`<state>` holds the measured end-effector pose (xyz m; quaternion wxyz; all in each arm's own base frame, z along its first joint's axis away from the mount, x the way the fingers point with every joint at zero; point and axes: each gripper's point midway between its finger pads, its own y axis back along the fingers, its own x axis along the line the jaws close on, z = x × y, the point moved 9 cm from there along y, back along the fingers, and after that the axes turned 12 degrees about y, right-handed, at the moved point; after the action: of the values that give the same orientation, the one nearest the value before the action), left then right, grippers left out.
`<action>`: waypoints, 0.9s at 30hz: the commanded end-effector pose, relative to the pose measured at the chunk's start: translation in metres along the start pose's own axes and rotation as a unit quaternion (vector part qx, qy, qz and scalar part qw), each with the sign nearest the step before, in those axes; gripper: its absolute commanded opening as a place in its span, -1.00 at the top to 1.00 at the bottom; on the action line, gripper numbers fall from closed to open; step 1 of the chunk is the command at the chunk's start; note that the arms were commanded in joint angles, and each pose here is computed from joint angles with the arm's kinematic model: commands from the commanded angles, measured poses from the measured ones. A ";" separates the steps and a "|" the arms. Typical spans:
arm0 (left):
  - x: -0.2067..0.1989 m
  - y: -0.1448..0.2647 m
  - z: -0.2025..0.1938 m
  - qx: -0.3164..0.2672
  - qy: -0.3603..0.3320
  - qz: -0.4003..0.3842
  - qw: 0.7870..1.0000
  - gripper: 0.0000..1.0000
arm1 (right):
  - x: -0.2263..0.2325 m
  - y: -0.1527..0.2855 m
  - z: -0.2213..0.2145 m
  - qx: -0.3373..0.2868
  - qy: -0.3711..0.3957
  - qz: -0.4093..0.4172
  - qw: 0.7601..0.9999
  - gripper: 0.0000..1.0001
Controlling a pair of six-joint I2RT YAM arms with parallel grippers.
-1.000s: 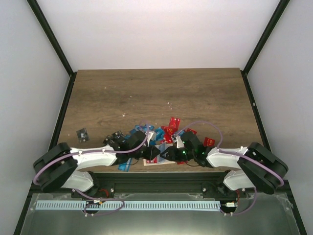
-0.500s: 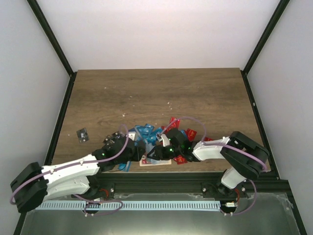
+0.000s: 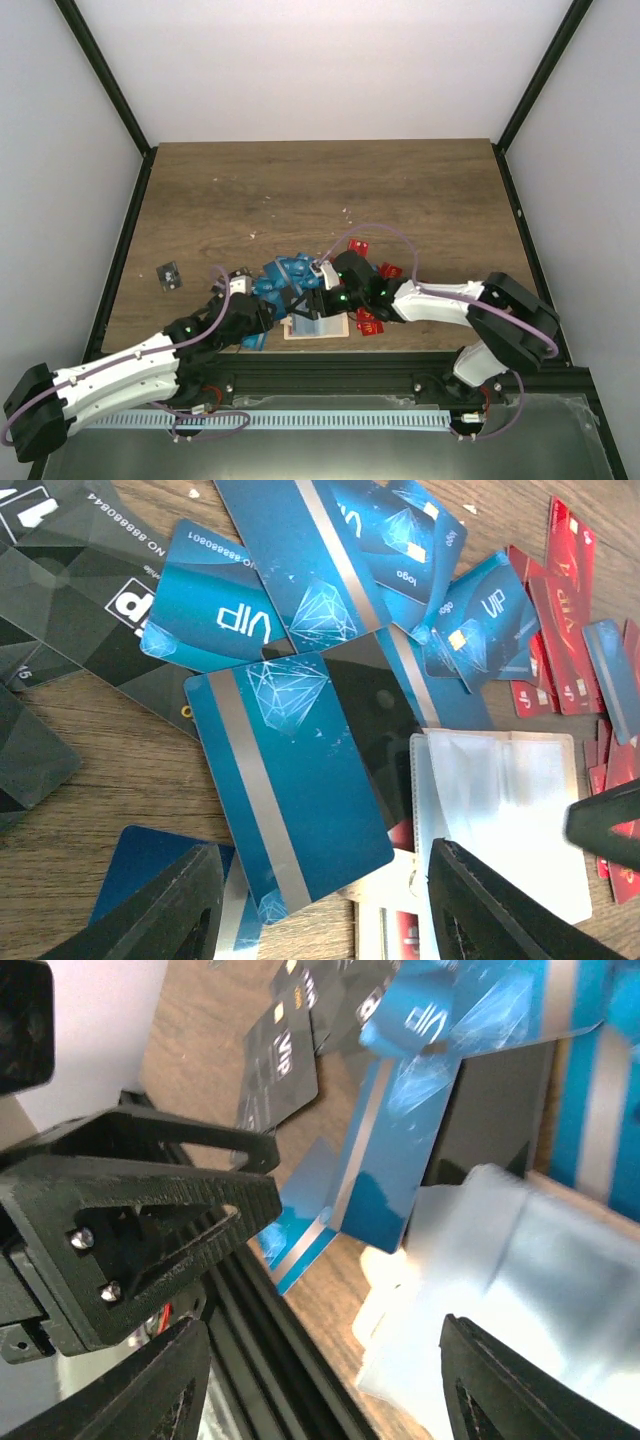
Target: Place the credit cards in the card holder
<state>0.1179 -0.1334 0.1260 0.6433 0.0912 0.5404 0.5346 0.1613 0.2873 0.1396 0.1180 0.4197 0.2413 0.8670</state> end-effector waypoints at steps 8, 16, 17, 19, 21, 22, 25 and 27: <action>0.018 -0.011 -0.006 -0.003 0.013 0.052 0.999 -0.19 | -0.012 0.021 -0.010 -0.009 0.017 -0.118 0.993 -0.05; 0.009 -0.020 -0.006 0.004 -0.002 0.011 1.000 -0.29 | -0.010 -0.005 -0.015 0.014 0.027 -0.050 0.998 0.17; 0.008 -0.021 -0.007 0.010 -0.003 0.006 1.000 -0.32 | -0.010 -0.007 -0.016 0.017 0.028 -0.049 0.998 0.18; 0.007 -0.023 -0.006 0.015 -0.005 0.004 1.000 -0.35 | -0.012 -0.011 -0.018 0.023 0.028 -0.055 0.998 0.18; 0.007 -0.026 -0.005 0.018 -0.006 0.004 1.000 -0.35 | -0.019 -0.013 -0.022 0.031 0.022 -0.080 0.996 0.19; 0.007 -0.027 -0.004 0.018 -0.006 0.004 1.000 -0.36 | -0.024 -0.014 -0.025 0.036 0.016 -0.099 0.994 0.19; 0.010 -0.032 -0.003 0.024 0.002 0.003 1.000 -0.35 | -0.039 -0.014 -0.038 0.055 0.000 -0.146 0.988 0.20; 0.011 -0.036 -0.003 0.035 0.008 -0.001 0.999 -0.35 | -0.045 -0.011 -0.048 0.066 -0.011 -0.161 0.985 0.20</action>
<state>0.1317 -0.1380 0.0979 0.6269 0.1109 0.5526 0.5380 0.1536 0.2738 0.0947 0.1886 0.3987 0.3229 0.8374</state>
